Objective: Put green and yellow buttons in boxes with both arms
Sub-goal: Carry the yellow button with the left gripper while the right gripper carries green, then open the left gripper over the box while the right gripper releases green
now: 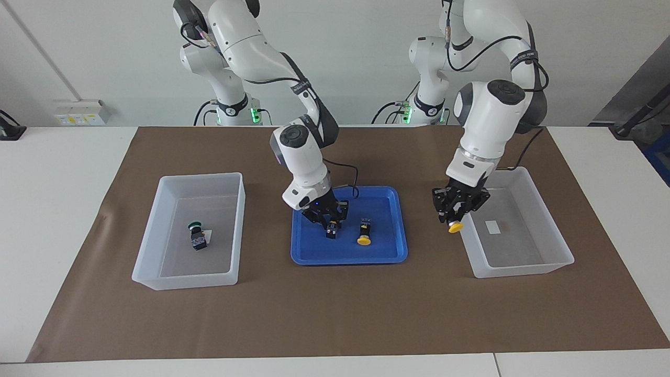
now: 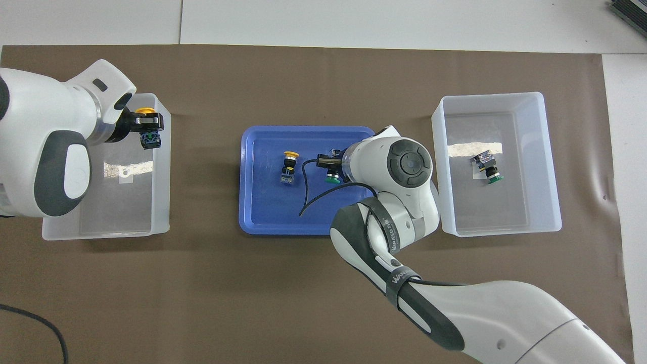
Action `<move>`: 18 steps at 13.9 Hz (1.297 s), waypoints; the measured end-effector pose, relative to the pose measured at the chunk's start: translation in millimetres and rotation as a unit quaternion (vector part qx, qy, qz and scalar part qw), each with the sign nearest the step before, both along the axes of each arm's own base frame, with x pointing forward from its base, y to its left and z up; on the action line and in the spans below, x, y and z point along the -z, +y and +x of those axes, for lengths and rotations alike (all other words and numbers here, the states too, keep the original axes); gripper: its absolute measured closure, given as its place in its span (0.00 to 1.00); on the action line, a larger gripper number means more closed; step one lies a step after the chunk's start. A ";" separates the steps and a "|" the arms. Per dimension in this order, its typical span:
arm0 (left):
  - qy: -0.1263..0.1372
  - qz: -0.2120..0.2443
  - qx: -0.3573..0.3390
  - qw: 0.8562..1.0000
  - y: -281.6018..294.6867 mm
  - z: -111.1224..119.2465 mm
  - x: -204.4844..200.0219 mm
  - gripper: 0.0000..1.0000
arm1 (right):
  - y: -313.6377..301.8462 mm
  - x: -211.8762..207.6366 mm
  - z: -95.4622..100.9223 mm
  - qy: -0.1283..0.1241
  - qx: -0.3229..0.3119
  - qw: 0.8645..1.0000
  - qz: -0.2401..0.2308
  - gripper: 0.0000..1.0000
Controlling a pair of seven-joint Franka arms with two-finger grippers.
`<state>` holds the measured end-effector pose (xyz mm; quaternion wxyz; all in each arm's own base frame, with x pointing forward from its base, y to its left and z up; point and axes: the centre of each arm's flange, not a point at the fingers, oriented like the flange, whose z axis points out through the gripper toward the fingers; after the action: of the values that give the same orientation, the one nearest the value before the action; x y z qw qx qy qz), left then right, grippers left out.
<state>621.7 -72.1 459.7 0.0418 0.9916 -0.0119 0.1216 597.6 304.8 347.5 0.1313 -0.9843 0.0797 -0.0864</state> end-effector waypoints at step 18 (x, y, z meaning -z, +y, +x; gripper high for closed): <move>-0.046 -0.019 0.047 0.998 90.5 7.8 138.6 0.58 | -282.6 -20.3 -13.3 0.050 -0.302 0.944 -0.120 0.67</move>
<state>629.5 18.5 321.1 0.0657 0.9824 -0.0581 0.1649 584.3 22.3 367.7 0.0282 -0.9737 -0.2262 -0.0018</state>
